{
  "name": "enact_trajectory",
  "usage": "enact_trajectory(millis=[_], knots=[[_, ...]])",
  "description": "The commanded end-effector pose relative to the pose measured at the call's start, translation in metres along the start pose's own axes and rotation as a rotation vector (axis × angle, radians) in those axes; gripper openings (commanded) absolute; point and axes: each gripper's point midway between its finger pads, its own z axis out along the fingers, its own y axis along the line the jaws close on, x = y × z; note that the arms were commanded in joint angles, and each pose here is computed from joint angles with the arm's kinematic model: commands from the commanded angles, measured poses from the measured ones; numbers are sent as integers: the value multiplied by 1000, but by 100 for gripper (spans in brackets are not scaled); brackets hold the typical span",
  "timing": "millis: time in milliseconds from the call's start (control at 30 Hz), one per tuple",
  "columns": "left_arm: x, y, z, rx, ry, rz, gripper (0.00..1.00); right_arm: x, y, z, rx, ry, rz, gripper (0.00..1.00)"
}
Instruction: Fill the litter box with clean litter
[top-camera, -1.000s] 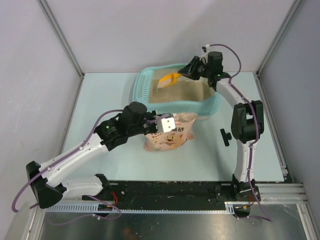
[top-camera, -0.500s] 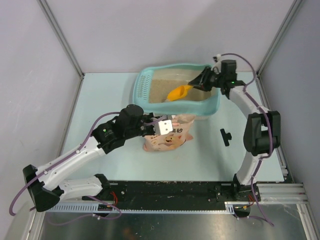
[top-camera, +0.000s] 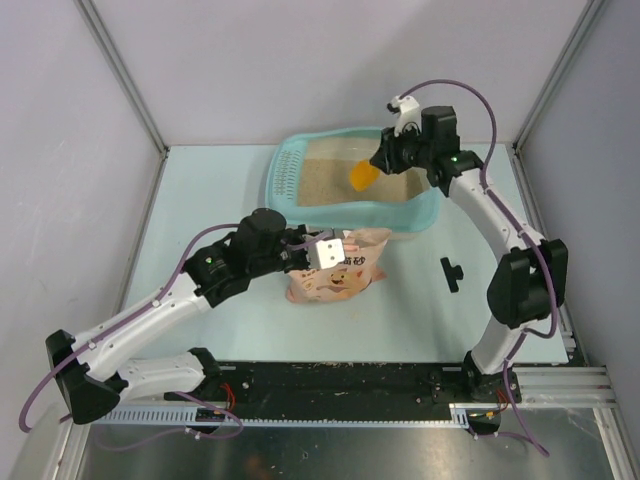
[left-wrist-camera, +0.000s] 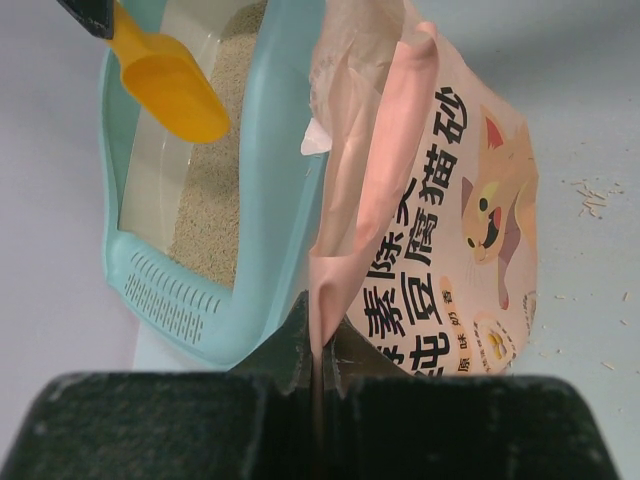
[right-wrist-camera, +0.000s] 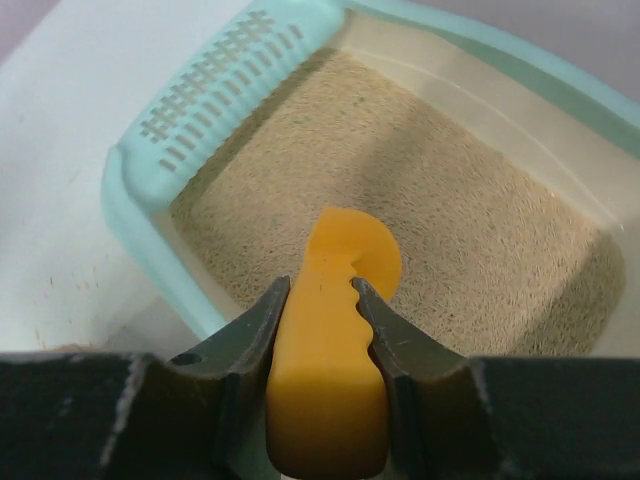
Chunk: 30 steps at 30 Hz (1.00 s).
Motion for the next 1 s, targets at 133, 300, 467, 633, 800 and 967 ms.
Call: enact_trajectory(millis=[133,300,467,633,800,967], knots=[[-38,44,-17,-159,-148,-144,0,-75,35,-117,-10,-168,-301,0],[-42,46,-15,-142,-178,-265,0,-50,93,-172,-216,-56,-231,0],[-40,46,-11,-141,-183,-285,0,-22,131,-201,-369,27,-110,0],[-41,47,-8,-134,-184,-285,0,-5,130,-200,-361,74,-122,0],[-38,50,-10,-147,-179,-267,0,0,131,-195,-390,102,-161,0],[-43,53,-14,-157,-190,-256,0,17,135,-178,-403,160,-175,0]])
